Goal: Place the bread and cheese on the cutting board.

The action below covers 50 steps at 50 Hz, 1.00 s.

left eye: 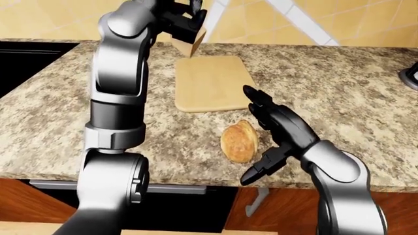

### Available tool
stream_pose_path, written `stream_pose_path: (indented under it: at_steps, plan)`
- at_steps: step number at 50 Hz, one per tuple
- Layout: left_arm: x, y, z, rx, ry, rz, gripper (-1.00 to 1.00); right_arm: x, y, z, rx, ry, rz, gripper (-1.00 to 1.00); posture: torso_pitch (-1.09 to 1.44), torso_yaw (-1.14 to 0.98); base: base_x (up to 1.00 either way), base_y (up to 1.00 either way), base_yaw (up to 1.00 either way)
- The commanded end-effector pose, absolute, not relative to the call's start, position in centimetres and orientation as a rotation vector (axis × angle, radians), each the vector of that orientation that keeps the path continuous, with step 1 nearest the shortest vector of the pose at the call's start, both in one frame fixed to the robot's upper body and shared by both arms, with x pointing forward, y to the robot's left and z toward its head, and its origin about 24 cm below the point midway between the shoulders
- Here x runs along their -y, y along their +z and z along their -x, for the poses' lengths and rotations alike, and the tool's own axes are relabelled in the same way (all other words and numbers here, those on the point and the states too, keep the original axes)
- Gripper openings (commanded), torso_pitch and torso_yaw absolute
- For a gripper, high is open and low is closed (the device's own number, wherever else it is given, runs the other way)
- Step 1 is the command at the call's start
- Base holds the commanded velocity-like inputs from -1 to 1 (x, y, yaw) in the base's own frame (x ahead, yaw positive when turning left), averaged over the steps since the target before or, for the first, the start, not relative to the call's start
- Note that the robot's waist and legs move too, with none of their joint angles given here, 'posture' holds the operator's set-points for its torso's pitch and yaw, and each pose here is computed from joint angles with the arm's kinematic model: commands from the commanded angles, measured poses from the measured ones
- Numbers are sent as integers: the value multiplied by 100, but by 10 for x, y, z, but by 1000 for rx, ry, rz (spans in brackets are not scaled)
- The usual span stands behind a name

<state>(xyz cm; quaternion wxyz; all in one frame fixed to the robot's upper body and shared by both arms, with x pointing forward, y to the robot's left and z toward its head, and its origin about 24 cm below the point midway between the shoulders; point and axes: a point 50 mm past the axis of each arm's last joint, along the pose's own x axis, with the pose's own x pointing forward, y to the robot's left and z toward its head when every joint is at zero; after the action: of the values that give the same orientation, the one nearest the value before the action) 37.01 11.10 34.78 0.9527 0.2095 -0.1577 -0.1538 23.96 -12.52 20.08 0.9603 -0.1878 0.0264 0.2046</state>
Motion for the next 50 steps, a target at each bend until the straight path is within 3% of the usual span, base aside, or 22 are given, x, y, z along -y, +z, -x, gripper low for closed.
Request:
stream_pose_path:
  at_steps: [1,12,13,15,16,30,42,50]
  plan:
    - [-109,369,-361,423,-302,-435,-99,122,213,-237,24,409,403,100,0,0,0,0,0]
    - [-110,364,-364,413,-299,-444,-99,120,215,-236,31,415,411,100,0,0,0,0,0]
    - [-110,366,-364,415,-299,-442,-99,121,215,-236,29,415,412,62,0,0,0,0,0]
    - [-109,368,-362,418,-301,-445,-99,121,212,-237,27,415,415,-77,0,0,0,0,0]
    - [-108,369,-362,419,-301,-446,-99,121,211,-236,28,416,415,-93,0,0,0,0,0]
    - [-113,366,-364,420,-285,-443,-100,125,203,-238,21,403,413,-92,0,0,0,0,0]
    - [-107,375,-364,425,-290,-441,-99,137,291,-252,148,321,338,-95,0,0,0,0,0]
    - [-100,366,-371,402,-297,-446,-99,147,326,-284,169,252,337,-95,0,0,0,0,0]
